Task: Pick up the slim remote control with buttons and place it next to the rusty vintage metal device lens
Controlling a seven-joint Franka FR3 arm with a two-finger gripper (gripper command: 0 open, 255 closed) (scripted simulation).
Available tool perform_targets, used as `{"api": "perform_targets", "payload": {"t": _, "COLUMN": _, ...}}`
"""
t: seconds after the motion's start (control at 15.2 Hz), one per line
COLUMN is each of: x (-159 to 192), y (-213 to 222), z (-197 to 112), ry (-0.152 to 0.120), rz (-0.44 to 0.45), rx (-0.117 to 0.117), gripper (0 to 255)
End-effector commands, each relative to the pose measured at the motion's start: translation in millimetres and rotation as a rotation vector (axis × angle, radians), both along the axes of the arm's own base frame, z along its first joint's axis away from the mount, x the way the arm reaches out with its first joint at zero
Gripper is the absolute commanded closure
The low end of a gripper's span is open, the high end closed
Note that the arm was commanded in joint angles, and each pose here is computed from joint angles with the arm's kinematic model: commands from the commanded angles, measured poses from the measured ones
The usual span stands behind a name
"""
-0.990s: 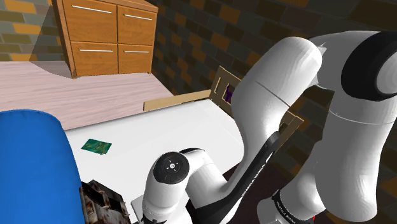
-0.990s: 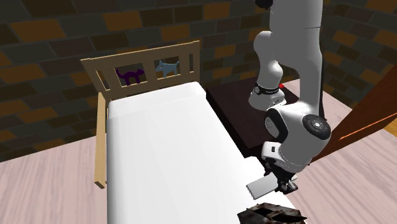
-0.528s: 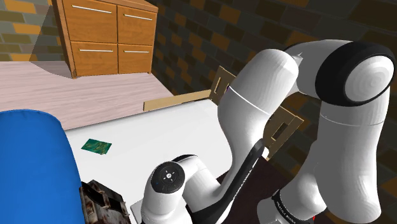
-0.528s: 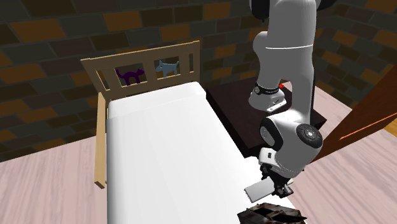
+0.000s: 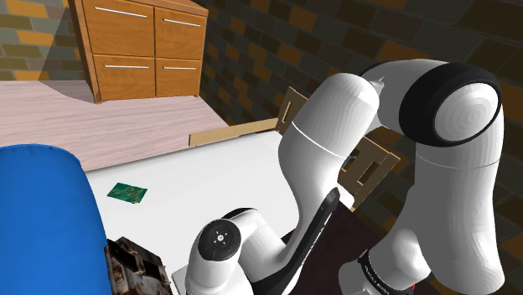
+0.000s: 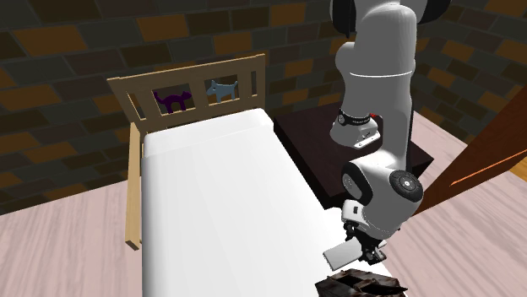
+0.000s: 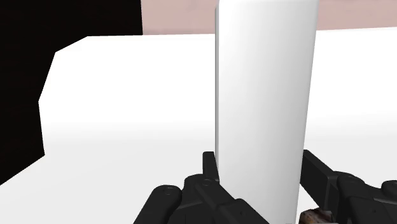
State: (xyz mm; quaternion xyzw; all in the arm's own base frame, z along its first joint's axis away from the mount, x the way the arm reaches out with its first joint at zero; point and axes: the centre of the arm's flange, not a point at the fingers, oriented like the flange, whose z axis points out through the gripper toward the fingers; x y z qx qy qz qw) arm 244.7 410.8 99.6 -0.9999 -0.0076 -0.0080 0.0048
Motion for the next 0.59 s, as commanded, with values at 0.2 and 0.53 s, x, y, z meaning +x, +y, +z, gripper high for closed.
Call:
{"api": "perform_targets", "payload": {"t": 0.2, "x": 0, "y": 0, "z": 0, "ry": 0.0, "rz": 0.0, "rx": 0.0, "gripper": 0}}
{"api": "perform_targets", "payload": {"t": 0.53, "x": 0, "y": 0, "z": 13, "ry": 0.0, "rz": 0.0, "rx": 0.0, "gripper": 0}}
